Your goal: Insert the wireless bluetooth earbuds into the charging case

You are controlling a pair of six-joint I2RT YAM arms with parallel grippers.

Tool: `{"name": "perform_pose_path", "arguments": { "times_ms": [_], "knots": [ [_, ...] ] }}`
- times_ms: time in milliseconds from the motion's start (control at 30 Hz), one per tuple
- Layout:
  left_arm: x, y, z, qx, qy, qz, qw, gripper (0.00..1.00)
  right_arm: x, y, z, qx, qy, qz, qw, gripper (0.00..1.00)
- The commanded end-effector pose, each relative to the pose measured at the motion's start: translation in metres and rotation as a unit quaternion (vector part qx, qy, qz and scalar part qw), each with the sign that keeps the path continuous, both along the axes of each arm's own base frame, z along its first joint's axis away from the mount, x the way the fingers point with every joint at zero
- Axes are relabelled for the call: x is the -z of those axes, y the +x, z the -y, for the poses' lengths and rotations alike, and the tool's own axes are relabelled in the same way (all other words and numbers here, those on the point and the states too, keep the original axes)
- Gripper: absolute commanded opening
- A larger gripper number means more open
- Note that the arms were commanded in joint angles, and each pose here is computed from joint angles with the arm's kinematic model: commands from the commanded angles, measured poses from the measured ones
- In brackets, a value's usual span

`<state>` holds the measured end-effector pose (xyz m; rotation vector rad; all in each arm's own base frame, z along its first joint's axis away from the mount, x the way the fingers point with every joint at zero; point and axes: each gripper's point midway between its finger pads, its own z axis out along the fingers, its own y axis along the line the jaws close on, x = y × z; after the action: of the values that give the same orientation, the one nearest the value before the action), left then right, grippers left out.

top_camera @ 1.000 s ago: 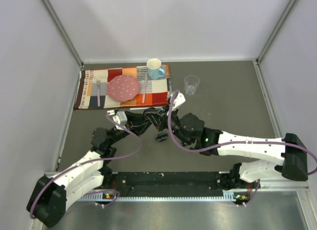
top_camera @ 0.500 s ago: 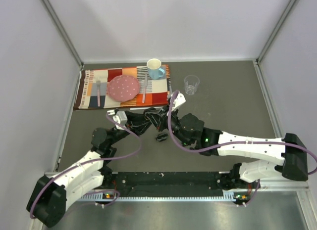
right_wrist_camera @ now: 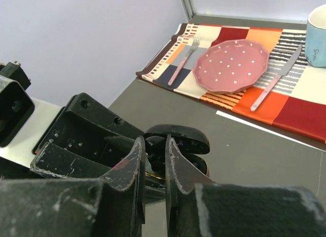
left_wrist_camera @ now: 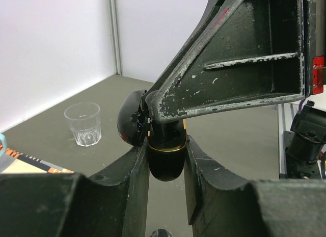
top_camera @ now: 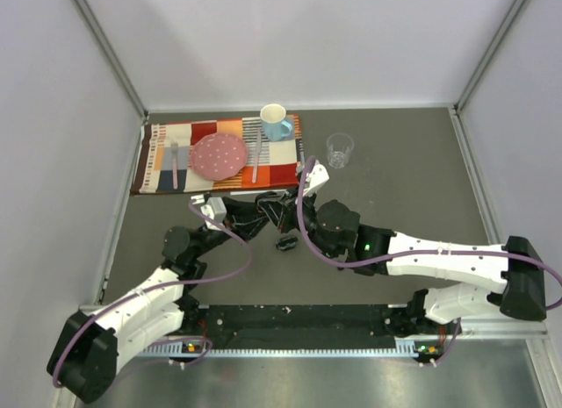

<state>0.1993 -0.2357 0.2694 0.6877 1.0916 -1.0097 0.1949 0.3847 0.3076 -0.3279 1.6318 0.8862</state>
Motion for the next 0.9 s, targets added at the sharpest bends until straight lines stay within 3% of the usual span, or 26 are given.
{"name": "perform_pose_path", "arguments": {
  "times_ms": [0,433,700,867],
  "knots": [
    [-0.0477,-0.0058,-0.0073,-0.012,-0.049,0.073,0.996,0.0,0.0096,-0.0022,0.0057,0.01,-0.034,-0.011,0.999,0.11],
    [-0.0522,-0.0021,-0.009,-0.022,-0.056,0.073,0.996,0.0,0.0092,-0.0014,0.0066,0.01,-0.042,-0.003,0.999,0.11],
    [-0.0538,0.0002,-0.0099,-0.027,-0.06,0.071,0.995,0.0,0.0134,-0.0001,0.005,0.013,-0.049,-0.001,0.999,0.02],
    [-0.0558,-0.0005,-0.0111,-0.029,-0.063,0.074,0.995,0.0,0.0164,-0.0007,0.0027,0.014,-0.066,-0.001,0.998,0.1]
  ]
}}
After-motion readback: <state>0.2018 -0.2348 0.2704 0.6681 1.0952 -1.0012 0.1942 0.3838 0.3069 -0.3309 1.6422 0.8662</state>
